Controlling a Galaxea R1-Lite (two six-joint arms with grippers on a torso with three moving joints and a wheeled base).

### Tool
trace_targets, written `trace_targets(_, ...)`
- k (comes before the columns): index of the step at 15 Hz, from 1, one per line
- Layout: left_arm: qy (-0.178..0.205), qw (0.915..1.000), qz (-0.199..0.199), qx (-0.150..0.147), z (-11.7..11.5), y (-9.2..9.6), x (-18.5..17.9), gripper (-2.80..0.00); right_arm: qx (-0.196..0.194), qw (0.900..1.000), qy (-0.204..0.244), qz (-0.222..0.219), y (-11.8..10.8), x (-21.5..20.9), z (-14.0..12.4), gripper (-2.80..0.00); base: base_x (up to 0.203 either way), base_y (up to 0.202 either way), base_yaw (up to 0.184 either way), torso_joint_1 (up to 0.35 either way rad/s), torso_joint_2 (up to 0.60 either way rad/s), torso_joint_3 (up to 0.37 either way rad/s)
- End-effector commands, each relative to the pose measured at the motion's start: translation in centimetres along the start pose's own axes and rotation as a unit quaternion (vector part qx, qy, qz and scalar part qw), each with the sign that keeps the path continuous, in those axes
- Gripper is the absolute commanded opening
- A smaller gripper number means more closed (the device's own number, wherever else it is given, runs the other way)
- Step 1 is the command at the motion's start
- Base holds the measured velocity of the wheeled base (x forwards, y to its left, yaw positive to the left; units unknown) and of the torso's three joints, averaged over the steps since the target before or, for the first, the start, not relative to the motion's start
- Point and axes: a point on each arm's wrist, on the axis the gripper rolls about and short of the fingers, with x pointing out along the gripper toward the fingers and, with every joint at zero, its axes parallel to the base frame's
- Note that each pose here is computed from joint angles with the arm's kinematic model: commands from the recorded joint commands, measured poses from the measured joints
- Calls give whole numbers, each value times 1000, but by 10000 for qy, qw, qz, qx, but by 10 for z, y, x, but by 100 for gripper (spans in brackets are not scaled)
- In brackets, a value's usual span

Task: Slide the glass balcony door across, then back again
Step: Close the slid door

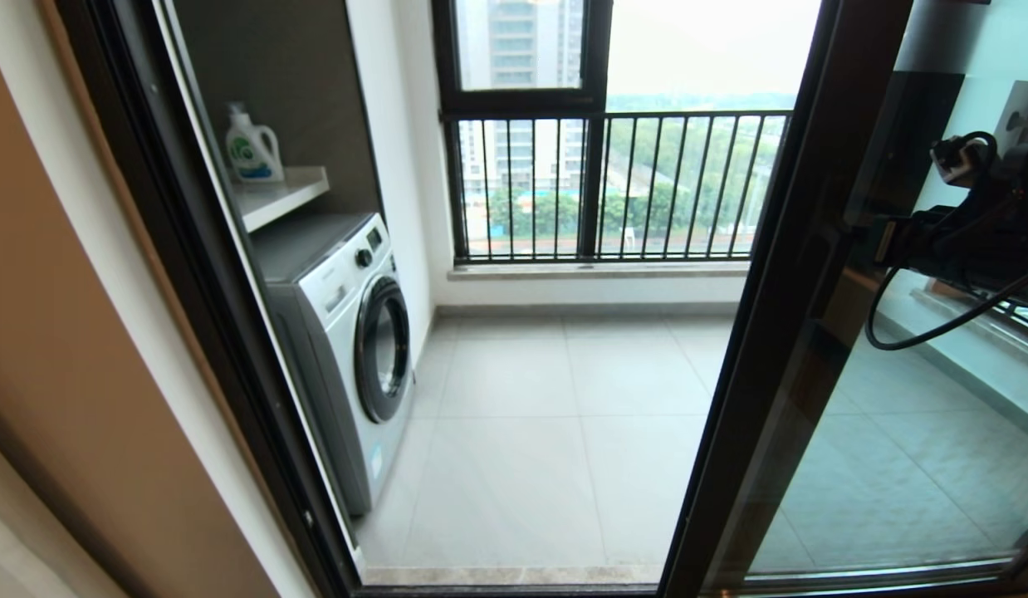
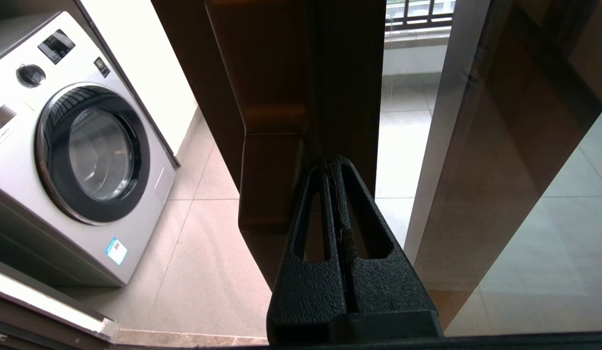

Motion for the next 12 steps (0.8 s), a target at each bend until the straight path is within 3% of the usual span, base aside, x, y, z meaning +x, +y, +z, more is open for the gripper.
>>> trace_targets(1, 8, 10000, -2, 0, 0, 0, 0, -280, 7, 10000, 39, 82, 3, 3, -3, -280, 0, 0, 0, 0, 0, 0)
trace_targets(12, 8, 10000, -2, 0, 0, 0, 0, -280, 2, 9996, 114, 253, 16, 6, -7, -280, 0, 0, 0, 0, 0, 0)
